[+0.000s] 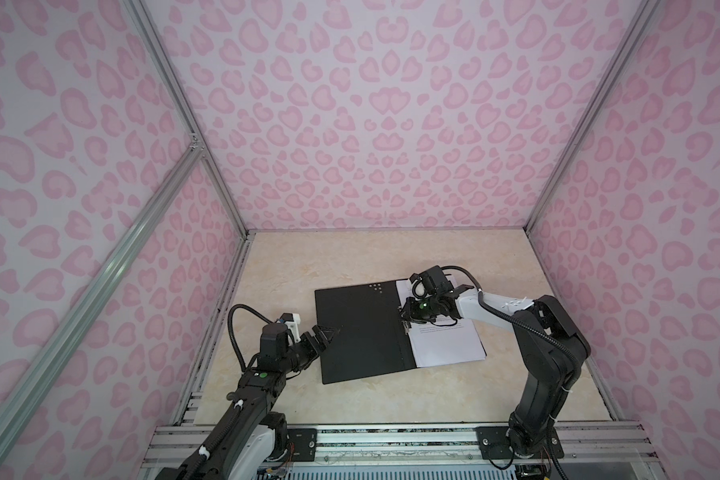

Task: Put the files into the folder
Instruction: 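Swing the black cover over the sheets with the left gripper toward the right gripper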

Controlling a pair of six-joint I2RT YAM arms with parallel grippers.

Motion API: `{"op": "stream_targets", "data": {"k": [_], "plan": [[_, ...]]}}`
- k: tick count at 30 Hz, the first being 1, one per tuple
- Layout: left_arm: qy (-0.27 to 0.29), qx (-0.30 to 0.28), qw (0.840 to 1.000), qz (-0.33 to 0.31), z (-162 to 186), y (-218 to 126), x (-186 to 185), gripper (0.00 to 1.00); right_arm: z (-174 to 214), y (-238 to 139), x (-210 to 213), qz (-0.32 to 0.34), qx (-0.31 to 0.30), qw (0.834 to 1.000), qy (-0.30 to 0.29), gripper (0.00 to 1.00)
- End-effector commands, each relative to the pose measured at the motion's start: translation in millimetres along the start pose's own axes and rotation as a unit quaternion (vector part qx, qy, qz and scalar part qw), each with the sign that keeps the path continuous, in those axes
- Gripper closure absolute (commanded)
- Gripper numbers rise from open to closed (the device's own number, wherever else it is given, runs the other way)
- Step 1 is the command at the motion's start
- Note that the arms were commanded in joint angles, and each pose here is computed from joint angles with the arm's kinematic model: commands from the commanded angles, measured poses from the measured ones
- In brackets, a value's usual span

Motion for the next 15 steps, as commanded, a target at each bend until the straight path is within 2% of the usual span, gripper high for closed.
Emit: {"op": "stream_targets", "data": {"k": [1,9,14,15], "plan": [[0.017,0.008,0.997,0.077,-9,-14,-38,0.03,2,7,12,-0.034,-0.011,0.999,0.012,0.75],[0.037,0.008,0.989,0.141,-32,-34,-88,0.03,23,36,59,-0.03,-0.071,0.996,0.042,0.6],[0.055,0.001,0.986,0.157,-45,-48,-114,0.03,25,51,98,-0.031,-0.086,0.995,0.028,0.45],[0.059,0.002,0.985,0.16,-46,-49,-119,0.03,20,49,98,-0.026,-0.089,0.995,0.029,0.38]]}}
Point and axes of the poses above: each gripper's point midway between its finger pads, its own y axis out along the fingers, its own x axis along the line the jaws close on, z = x × y, the point moved 5 cm from there along -y, back along the fingers, and after that the axes turned 10 degrees about y, right-handed, at the moved point
